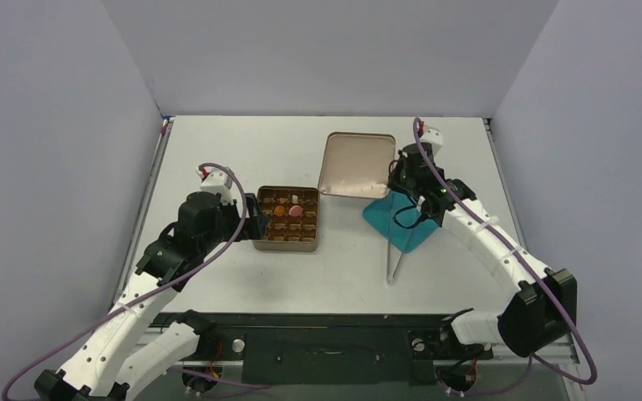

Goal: Pack the cookies

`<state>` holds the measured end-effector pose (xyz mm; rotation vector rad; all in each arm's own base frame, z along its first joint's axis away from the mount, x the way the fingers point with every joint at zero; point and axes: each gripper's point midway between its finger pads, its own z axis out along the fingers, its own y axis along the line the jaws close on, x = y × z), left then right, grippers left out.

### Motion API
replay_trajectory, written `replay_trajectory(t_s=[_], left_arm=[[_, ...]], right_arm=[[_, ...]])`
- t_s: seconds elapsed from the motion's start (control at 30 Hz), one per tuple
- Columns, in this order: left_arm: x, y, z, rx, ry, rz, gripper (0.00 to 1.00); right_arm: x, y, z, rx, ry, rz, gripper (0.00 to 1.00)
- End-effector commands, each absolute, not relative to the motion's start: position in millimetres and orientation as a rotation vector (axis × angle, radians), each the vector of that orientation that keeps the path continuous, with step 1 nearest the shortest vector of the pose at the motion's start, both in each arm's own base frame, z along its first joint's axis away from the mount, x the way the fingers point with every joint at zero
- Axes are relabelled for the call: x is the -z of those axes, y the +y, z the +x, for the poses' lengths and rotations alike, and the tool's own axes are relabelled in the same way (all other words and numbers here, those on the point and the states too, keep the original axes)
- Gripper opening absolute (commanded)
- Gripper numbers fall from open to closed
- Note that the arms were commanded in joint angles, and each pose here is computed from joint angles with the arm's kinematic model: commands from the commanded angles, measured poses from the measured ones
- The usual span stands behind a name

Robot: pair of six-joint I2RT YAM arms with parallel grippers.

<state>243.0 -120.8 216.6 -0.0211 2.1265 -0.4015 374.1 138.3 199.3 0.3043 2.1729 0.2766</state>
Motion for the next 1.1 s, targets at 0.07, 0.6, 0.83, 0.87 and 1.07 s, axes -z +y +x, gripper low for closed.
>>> replay_trajectory(t_s=[0.07,0.6,0.83,0.87,1.07], left_arm=[[-246,-162,243,0.693,2.066,-0.020,0.97],[-258,-214,227,1.150,2.032,-0.059,0.97],[-262,-227,217,1.317,2.018,-0.066,0.97],[-265,-228,216,1.335,2.005,-0.063,0.97],[-269,-237,198,1.478,1.998,-0.026,0.88]], right_arm=[[-239,161,331,-0.380,2.076,0.198,0.00],[-268,216,243,-0.687,2.006,0.053,0.00],[-268,242,221,-0.759,2.006,-0.016,0.00],[-268,242,220,-0.754,2.004,-0.011,0.00],[-262,243,213,-0.759,2.001,-0.004,0.00]])
